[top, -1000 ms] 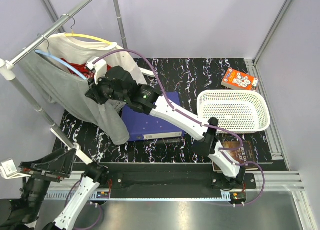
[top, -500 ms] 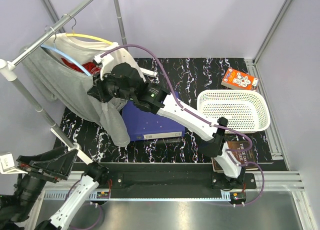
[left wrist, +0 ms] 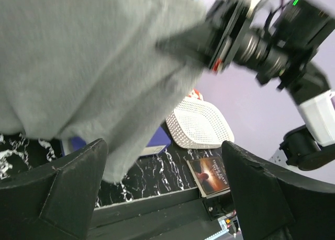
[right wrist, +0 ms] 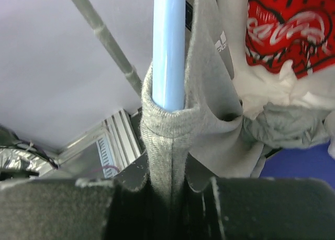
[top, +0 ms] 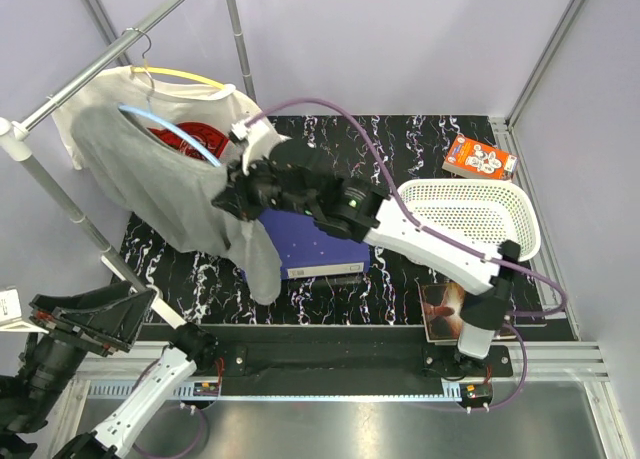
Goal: Remove the t-shirt from the hanger
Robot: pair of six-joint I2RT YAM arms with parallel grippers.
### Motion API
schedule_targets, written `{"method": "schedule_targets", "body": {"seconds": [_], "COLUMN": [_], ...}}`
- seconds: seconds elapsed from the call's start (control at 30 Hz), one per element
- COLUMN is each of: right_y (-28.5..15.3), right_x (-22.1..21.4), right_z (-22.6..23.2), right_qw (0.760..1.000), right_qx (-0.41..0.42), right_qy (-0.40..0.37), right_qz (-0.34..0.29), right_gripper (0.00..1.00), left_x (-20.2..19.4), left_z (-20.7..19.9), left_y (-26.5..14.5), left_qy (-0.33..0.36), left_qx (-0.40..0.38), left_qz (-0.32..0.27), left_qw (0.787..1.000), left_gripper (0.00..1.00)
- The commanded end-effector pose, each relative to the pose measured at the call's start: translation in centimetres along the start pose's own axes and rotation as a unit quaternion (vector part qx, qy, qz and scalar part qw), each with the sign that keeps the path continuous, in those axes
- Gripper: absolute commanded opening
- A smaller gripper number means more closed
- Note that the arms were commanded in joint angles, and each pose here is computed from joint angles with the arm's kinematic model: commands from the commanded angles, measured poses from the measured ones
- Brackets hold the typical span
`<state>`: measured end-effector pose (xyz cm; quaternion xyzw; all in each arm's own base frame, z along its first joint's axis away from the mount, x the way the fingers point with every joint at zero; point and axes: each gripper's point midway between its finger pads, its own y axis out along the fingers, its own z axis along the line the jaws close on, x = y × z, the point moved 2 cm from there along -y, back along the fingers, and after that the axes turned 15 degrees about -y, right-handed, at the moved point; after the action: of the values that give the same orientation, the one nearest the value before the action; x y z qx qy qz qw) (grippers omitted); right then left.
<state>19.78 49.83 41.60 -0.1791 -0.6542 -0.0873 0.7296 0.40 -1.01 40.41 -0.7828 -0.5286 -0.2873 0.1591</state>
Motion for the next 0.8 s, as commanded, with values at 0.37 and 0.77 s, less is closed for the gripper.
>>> {"method": "schedule_targets", "body": {"seconds": [0.37,0.77], "right_y": [-10.5,-12.1], "right_x": [-3.4,-6.4], "right_z": [4.9,5.0], "right_qw": [0.987,0.985], "right_qx": [0.149,0.155], "right_qy": [0.025,0.044], "right_qz": [-0.062,-0.062], "right_gripper": [0.0,0.0], "left_x": [4.2,4.2], "left_z": [-6.0,-3.8], "left_y": [7.7,14.5], "left_qy": [0.08,0.141], "left_qx": [-0.021,0.055], "left_qz": [-0.01,-0.013], "left_qw": [0.997,0.988], "left_gripper": [0.88,0.57]}}
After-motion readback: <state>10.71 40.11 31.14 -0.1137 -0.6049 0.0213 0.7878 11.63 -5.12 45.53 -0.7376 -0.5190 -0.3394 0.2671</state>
